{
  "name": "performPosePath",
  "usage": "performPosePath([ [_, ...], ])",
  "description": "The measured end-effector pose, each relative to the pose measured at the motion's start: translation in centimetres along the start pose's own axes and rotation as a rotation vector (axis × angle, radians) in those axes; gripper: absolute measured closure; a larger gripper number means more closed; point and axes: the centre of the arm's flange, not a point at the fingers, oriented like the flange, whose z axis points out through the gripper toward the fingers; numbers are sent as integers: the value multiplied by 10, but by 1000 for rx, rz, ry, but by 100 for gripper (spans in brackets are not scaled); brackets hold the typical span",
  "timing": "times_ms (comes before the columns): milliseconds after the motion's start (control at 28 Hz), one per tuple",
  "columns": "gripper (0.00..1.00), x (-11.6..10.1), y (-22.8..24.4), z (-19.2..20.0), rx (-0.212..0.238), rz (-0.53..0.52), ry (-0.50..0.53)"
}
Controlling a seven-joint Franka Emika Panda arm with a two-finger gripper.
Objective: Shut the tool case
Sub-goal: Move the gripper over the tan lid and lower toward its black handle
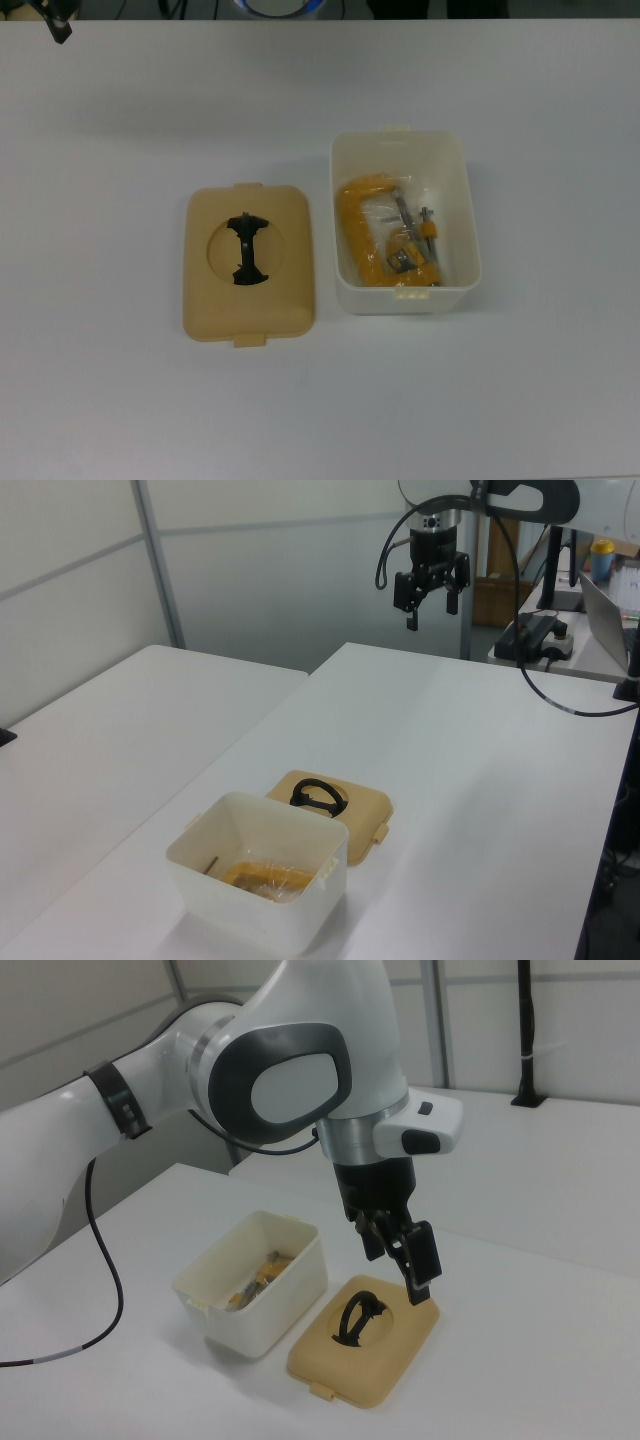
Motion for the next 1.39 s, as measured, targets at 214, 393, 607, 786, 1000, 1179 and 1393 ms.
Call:
performPosePath([
  [214,0,0,-5,0,26,-6,-2],
  [393,0,2,-21,5,34,-34,-8],
  [607,0,4,-83,17,42,-139,4],
  [786,0,6,-150,45,47,-228,16],
  [1000,0,16,-185,83,49,-228,20],
  [1179,0,23,-194,101,51,-236,24],
  [1393,0,22,-208,113,47,-256,6],
])
